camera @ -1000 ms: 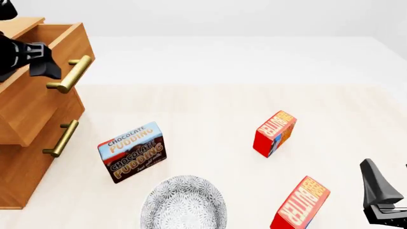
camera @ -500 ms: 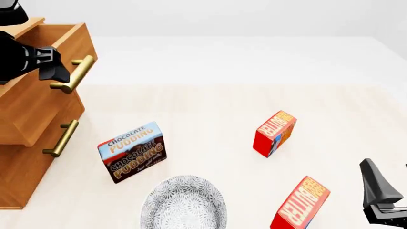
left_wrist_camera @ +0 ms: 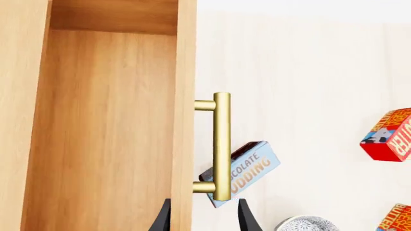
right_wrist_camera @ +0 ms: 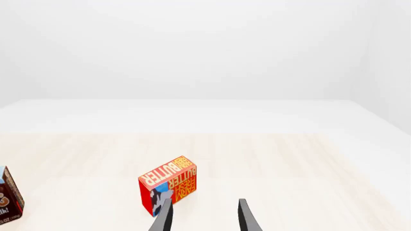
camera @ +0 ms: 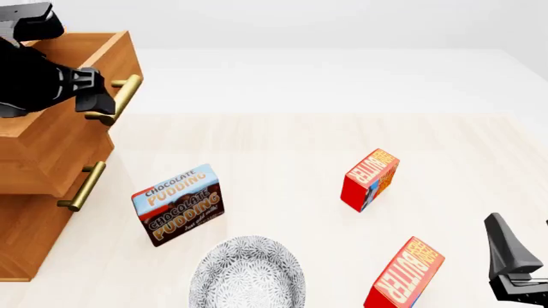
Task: Put the butter at the front in the top drawer of the cabinet and close it.
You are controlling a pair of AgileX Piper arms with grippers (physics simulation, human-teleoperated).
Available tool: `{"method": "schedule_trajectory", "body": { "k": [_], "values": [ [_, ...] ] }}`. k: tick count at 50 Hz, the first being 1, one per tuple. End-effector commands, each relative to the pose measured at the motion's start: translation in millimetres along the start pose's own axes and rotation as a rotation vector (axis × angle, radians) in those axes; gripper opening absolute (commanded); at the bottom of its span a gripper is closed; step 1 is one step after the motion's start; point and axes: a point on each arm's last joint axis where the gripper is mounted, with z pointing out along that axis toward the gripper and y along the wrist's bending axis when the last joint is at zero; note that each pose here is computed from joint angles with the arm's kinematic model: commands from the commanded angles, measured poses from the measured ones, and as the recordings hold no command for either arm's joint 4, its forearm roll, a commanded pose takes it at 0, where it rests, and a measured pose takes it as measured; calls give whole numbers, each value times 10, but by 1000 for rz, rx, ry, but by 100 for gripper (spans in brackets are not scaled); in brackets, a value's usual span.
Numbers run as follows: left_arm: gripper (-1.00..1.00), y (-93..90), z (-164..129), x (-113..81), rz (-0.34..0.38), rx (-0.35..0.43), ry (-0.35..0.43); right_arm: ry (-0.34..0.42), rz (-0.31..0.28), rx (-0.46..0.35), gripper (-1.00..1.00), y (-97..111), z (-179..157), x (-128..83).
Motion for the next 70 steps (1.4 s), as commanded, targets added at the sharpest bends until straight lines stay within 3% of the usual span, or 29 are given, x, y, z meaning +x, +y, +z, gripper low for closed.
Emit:
{"method": "schedule_trajectory", "body": {
  "k": [1,33,52,70],
  "values": [
    [100,-120,57,19,16,32,12,0,0,0,100,0,-2,3],
    [100,-356,149,-28,74,82,19,0,0,0,100,0,-6,6],
    [100,-629,206,15,94,145,12,0,0,0,100,0,-5,6],
    [100,-776,148,15,120,183,1,0,0,0,100,0,-6,6]
  ]
}}
